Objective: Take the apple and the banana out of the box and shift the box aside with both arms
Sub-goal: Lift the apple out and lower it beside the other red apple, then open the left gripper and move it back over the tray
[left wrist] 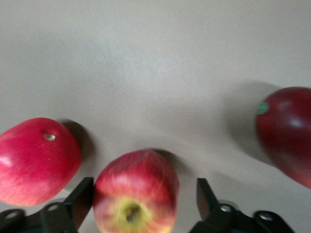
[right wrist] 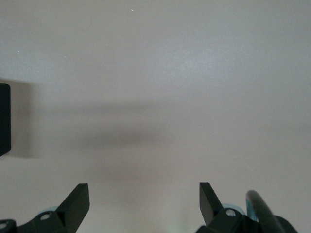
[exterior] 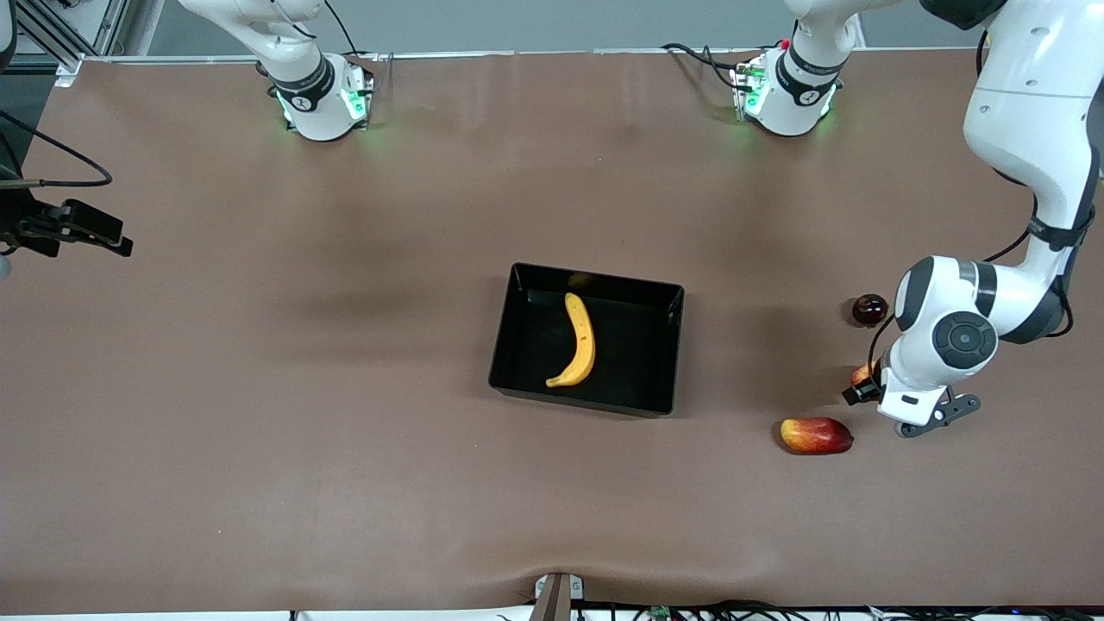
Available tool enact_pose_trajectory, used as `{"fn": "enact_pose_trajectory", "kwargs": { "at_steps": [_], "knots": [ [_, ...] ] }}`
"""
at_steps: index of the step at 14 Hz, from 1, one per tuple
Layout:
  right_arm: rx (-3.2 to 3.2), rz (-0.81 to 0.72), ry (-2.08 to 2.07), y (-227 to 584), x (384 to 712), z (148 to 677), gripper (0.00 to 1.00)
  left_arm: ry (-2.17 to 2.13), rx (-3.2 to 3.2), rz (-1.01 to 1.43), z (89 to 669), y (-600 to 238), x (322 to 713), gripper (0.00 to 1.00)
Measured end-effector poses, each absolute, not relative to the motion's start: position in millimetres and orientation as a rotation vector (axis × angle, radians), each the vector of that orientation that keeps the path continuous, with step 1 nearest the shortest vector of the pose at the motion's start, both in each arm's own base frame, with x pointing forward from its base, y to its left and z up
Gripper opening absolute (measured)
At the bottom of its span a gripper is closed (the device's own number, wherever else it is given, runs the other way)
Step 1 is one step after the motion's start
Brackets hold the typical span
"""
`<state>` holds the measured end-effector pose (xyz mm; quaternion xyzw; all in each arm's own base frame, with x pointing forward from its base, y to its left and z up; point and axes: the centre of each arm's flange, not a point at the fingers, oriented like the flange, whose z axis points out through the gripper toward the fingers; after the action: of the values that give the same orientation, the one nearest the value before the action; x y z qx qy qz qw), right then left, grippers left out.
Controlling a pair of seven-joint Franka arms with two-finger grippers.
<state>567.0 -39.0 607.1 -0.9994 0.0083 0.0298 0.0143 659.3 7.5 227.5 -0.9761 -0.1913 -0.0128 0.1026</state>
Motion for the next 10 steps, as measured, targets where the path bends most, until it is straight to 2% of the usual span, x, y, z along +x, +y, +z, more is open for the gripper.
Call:
{"fn": "enact_pose_trajectory", "kwargs": {
  "at_steps": [3, 6, 10],
  "knots": [
    [-3.111, 0.093, 0.027, -39, 567, 607, 1.0, -0.522, -2.901, -0.022, 297, -49, 657, 1.0],
    [-3.112, 0.092, 0.029, -39, 567, 607, 1.0, -0.467, -2.988, 0.025, 364, -143, 637, 1.0],
    [-3.125, 0.092, 0.027, -41, 570, 604, 1.0, -0.255, -3.065, 0.028, 376, -281, 596, 1.0]
  ]
}}
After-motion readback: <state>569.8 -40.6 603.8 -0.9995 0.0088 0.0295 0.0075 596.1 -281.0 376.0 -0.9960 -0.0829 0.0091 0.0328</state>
